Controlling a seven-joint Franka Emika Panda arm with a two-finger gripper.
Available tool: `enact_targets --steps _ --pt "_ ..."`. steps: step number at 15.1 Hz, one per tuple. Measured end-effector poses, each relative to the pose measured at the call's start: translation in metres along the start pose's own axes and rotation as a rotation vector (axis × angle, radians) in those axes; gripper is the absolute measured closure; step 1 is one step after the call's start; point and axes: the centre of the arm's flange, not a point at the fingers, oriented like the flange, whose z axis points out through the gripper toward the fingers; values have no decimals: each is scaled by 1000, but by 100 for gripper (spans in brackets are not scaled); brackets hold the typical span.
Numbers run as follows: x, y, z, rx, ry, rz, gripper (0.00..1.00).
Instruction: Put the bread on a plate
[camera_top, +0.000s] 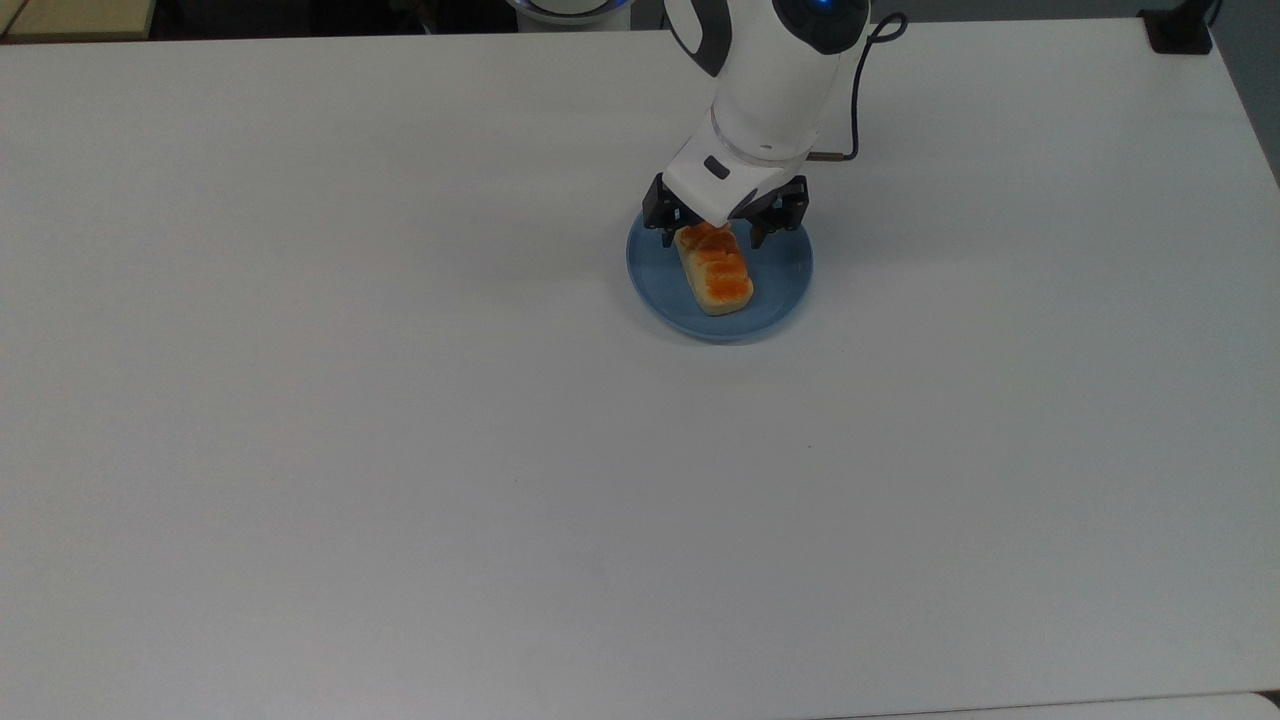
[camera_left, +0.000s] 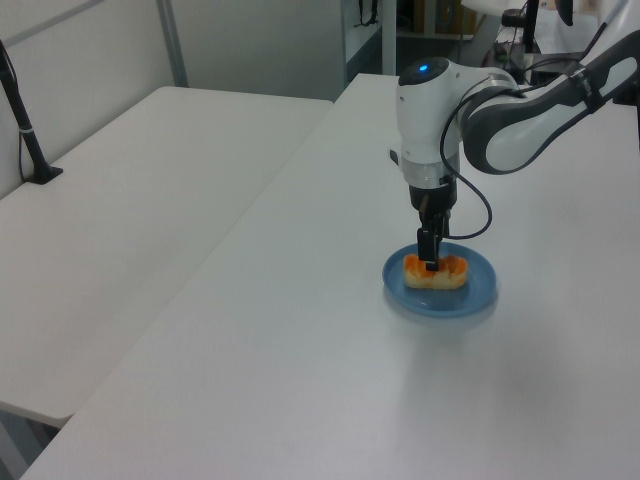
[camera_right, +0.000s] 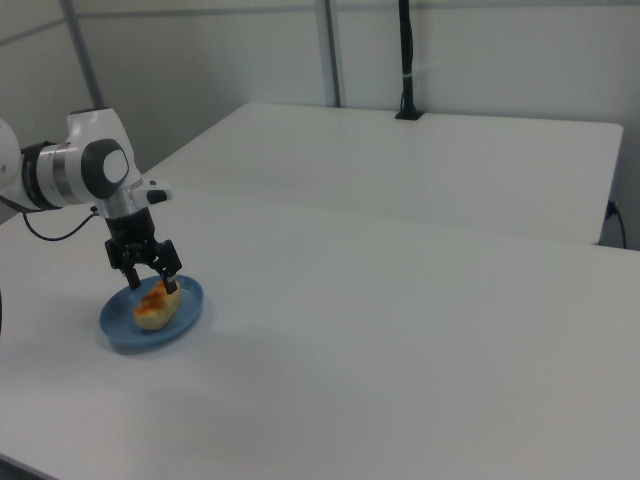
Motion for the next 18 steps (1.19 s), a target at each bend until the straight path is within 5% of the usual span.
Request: enact_targets --steps 7,18 --pt "7 43 -58 4 73 84 0" --pt "-11 228 -209 18 146 217 0"
